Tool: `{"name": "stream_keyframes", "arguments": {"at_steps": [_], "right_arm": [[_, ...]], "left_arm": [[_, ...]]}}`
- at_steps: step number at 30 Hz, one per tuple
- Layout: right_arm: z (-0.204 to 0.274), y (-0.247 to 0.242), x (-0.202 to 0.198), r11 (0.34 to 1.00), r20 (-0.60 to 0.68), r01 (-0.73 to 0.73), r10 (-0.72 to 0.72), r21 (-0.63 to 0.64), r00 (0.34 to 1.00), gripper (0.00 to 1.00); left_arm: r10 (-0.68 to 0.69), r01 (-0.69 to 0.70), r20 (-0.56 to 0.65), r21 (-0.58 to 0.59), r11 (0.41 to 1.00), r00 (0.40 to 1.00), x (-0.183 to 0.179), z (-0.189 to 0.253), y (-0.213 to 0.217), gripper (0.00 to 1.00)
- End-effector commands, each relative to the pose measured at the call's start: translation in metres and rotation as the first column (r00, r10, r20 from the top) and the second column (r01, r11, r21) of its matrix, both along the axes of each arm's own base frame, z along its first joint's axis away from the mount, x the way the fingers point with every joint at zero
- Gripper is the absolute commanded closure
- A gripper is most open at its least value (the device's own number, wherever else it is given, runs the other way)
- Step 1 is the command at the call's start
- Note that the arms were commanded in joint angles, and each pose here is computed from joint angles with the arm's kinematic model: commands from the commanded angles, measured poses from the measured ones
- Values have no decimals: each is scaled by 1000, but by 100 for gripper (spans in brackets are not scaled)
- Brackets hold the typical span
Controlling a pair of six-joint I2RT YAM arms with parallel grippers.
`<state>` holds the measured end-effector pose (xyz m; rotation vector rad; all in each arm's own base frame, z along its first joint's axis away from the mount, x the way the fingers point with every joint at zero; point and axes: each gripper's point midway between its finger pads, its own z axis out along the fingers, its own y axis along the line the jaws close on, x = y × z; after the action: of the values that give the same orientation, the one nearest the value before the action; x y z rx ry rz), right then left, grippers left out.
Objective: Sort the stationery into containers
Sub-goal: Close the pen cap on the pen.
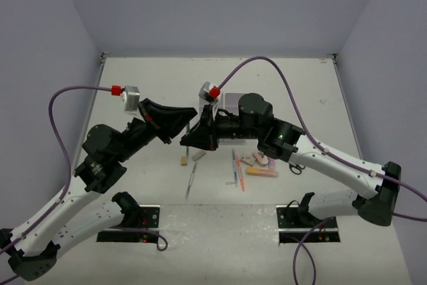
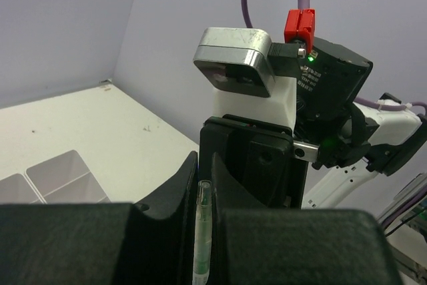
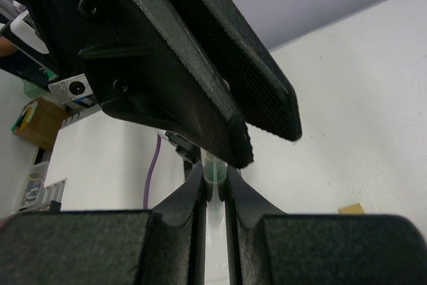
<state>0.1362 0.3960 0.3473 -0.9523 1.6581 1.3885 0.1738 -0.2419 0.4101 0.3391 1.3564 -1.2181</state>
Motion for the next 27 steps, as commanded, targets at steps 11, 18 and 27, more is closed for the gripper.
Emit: {"name": "stream_keyframes", "arguments": {"at_steps": [11,18,27], "right_arm": [[38,10,18,973,108,24,-50,228,993,100],[21,6,24,980,100,70,-89,188,991,100],[-19,-24,59,952,126,301,-306,59,944,100]], "left_arm": [[59,-48,-78,131,990,995,0,-17,10,55],[286,-277,-106,91,957,952,19,6,49,1],[698,-631,-185,316,709,692,45,-28,134,0]]}}
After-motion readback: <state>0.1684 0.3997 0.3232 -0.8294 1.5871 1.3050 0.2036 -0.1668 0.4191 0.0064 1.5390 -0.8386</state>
